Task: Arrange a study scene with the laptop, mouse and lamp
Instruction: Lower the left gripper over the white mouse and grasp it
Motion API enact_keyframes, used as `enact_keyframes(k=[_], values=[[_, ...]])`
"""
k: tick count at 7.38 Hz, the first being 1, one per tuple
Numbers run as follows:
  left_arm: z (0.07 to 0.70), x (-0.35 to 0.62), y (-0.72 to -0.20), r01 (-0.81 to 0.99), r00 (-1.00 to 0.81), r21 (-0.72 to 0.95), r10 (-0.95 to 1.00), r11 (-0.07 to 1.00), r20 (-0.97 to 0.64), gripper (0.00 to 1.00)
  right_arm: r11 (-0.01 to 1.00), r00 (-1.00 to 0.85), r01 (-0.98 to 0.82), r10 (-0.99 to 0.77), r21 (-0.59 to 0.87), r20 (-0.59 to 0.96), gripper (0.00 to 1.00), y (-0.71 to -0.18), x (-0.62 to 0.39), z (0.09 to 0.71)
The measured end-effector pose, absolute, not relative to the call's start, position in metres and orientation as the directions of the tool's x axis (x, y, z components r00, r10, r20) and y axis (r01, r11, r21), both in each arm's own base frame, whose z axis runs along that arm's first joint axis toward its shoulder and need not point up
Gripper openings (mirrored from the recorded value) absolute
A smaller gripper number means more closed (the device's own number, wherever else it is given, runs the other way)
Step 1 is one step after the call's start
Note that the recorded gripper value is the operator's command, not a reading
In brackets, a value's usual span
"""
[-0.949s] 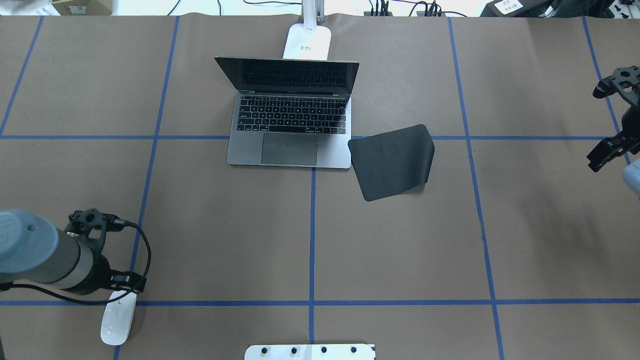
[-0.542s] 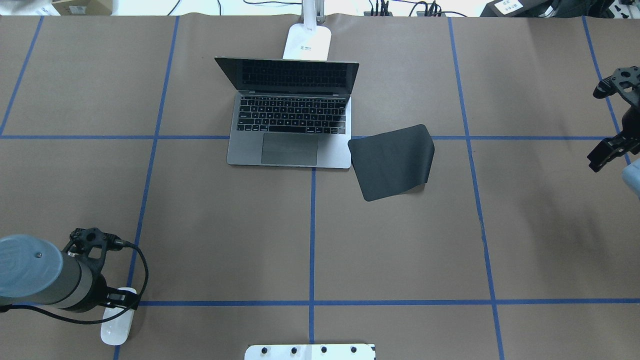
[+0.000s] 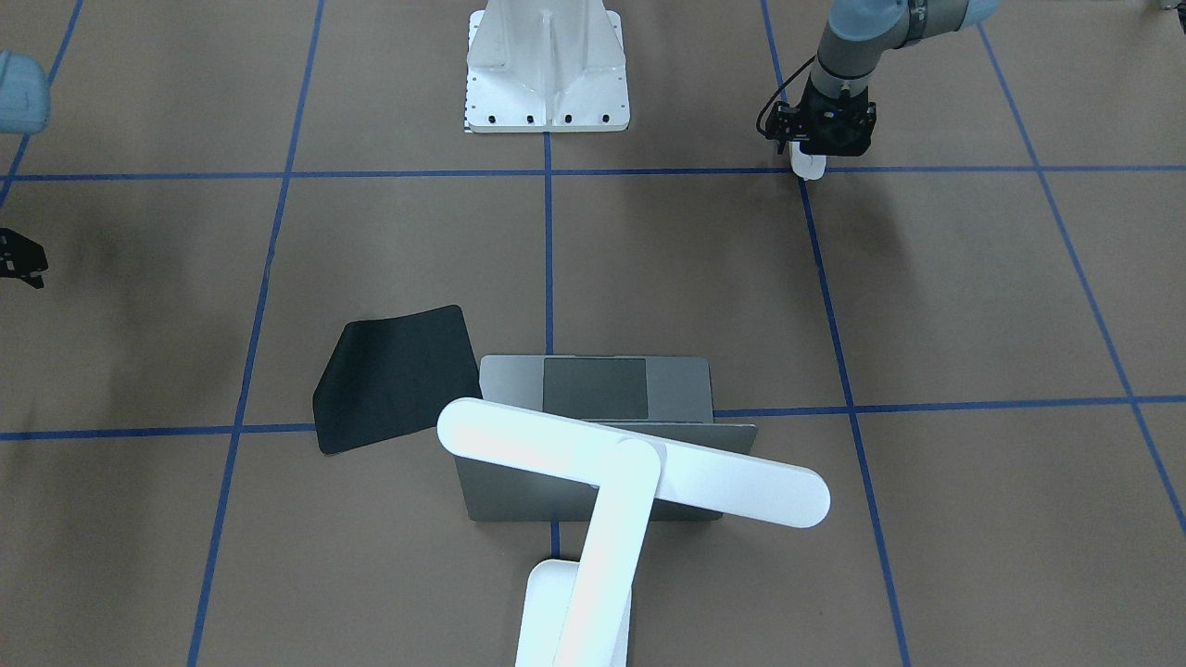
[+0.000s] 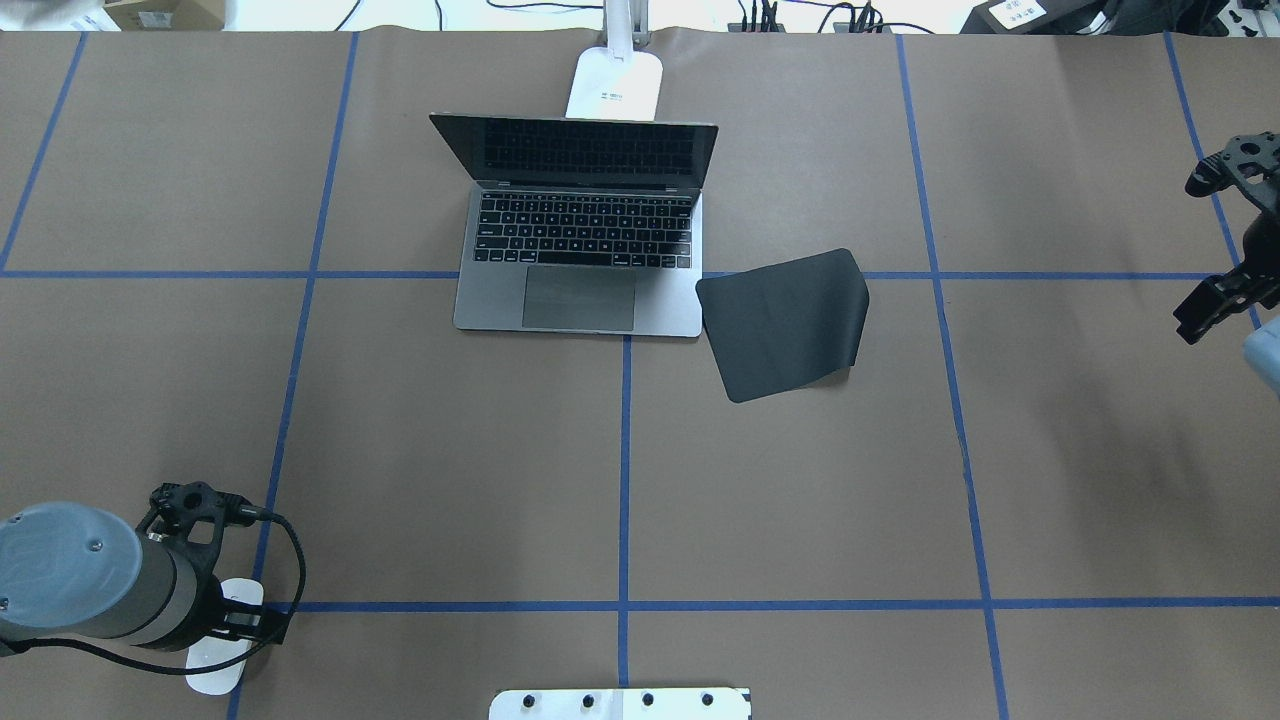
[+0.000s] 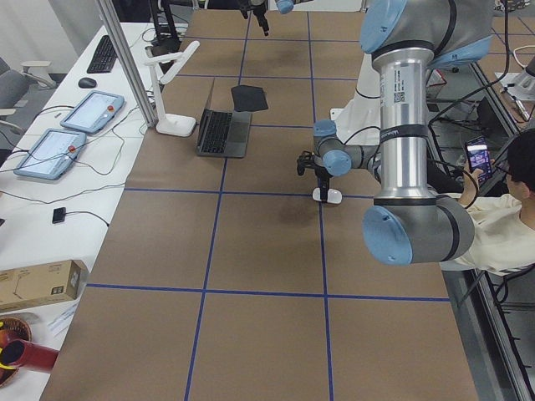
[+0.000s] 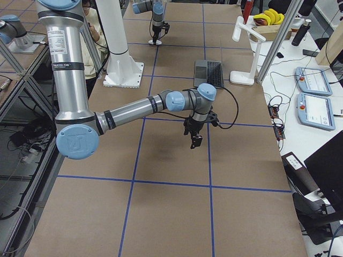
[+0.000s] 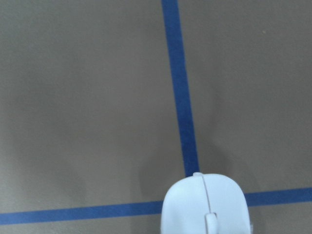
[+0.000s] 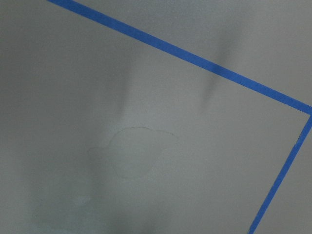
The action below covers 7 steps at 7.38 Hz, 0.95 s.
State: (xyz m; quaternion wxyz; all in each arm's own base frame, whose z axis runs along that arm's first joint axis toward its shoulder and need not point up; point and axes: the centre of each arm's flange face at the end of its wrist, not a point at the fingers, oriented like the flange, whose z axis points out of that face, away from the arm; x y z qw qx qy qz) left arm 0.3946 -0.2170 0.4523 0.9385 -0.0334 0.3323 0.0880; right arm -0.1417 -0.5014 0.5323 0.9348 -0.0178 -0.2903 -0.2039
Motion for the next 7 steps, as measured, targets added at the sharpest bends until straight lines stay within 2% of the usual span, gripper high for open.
enact_keyframes(k=[4,5,6,7], values=[[0.46,0.399,-0.207,-0.191,0.774,-0.015,0.141,0.981,-0.617,0.99,0.917,0.749,0.39,-0.37,0.086,0.55,1.0,-0.502,-0.141,0.532],[0.462,0.402,-0.201,-0.191,0.778,-0.018,0.14,0.981,-0.612,0.91,0.917,0.749,0.389,-0.369,0.086,0.55,1.0,-0.502,-0.14,0.531],[0.463,0.405,-0.197,-0.189,0.779,-0.02,0.138,0.982,-0.611,0.77,0.918,0.75,0.387,-0.368,0.087,0.55,1.0,-0.503,-0.139,0.531],[0.464,0.406,-0.195,-0.187,0.78,-0.018,0.137,0.982,-0.61,0.52,0.919,0.751,0.384,-0.366,0.088,0.55,1.0,-0.503,-0.138,0.53]])
